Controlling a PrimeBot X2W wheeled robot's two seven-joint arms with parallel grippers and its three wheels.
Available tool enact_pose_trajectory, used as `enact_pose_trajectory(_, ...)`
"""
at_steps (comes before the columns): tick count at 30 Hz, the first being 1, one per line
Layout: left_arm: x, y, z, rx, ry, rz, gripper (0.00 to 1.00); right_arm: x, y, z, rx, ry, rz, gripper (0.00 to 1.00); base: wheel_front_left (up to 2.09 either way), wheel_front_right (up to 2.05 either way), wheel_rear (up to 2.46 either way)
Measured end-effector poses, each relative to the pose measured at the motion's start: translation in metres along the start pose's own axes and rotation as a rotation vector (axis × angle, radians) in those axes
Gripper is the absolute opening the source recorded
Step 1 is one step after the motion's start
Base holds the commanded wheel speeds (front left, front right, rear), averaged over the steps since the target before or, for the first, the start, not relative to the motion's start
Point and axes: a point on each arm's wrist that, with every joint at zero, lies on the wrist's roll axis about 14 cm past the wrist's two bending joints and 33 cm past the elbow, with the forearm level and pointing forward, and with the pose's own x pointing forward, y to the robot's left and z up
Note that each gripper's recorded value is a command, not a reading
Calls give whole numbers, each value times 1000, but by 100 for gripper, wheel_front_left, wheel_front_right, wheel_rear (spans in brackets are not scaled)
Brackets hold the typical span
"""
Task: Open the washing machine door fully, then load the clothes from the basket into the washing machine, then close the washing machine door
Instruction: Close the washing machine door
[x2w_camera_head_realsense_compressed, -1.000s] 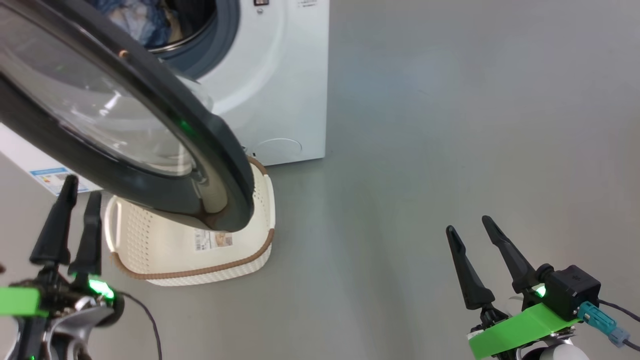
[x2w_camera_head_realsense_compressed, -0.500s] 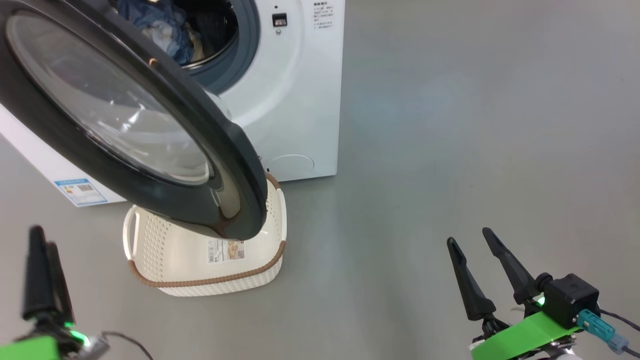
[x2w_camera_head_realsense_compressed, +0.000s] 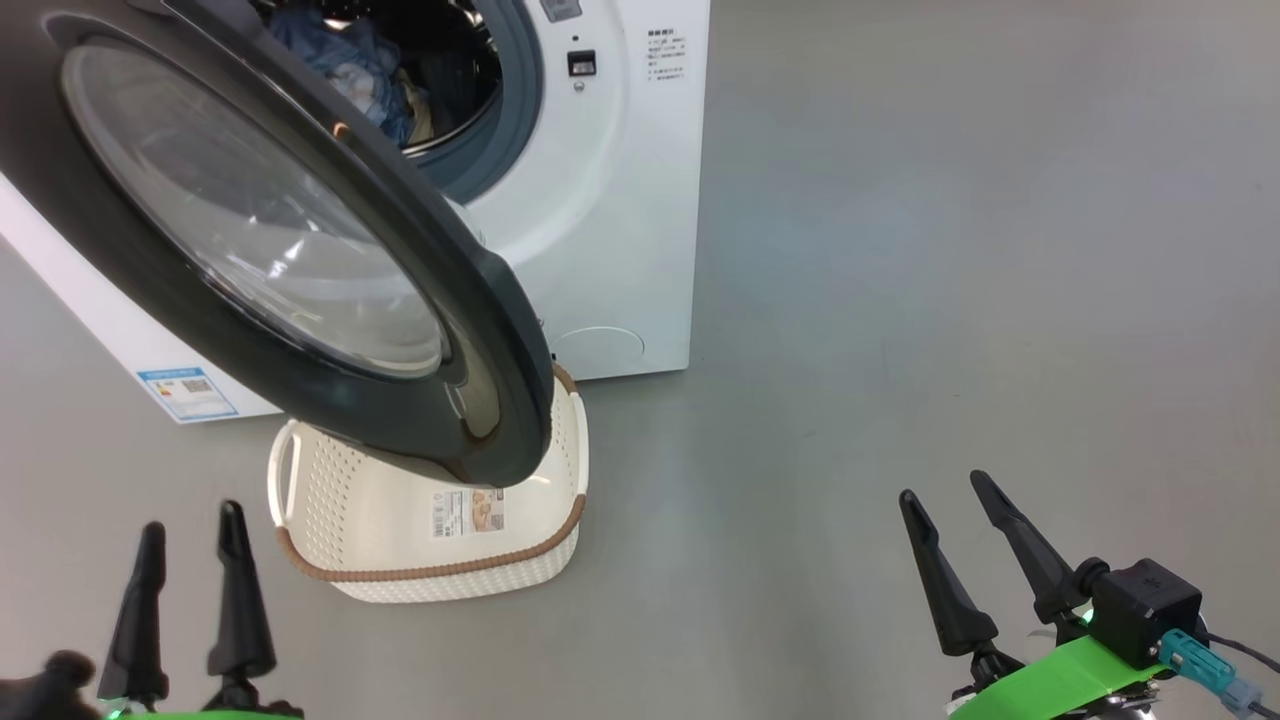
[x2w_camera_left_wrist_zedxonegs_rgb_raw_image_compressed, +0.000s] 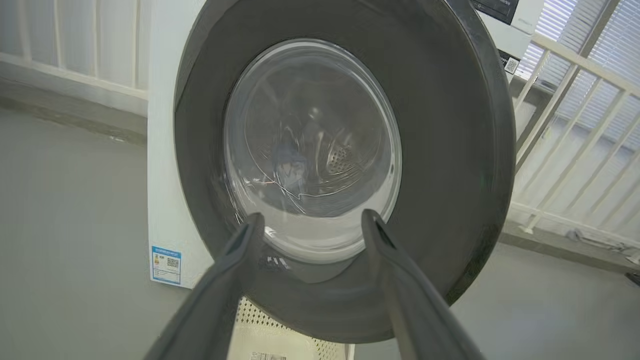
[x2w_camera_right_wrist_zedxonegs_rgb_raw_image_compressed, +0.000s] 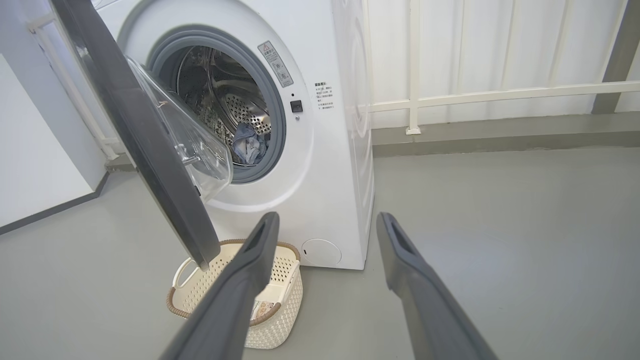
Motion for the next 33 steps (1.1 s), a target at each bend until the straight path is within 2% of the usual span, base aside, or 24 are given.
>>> enact_pose_trajectory(4,-8,1,-8,175,34,-8,100,-2,1,2,-3,-1,3,100,0,0,0)
enact_pose_trajectory(8,-15,3,-16,271,68,-16,100,-8,0,0,-7,14,-4,100,0,0,0)
enact_pose_trajectory(12,-23,3,-21,297,90,-15,100,-13,-3,1,-11,13,-15,100,0,0,0)
enact_pose_trajectory(33,-26,-4,-24,300,100,-23,100,-21,-6,7,-28,0,-39,100,0,0,0)
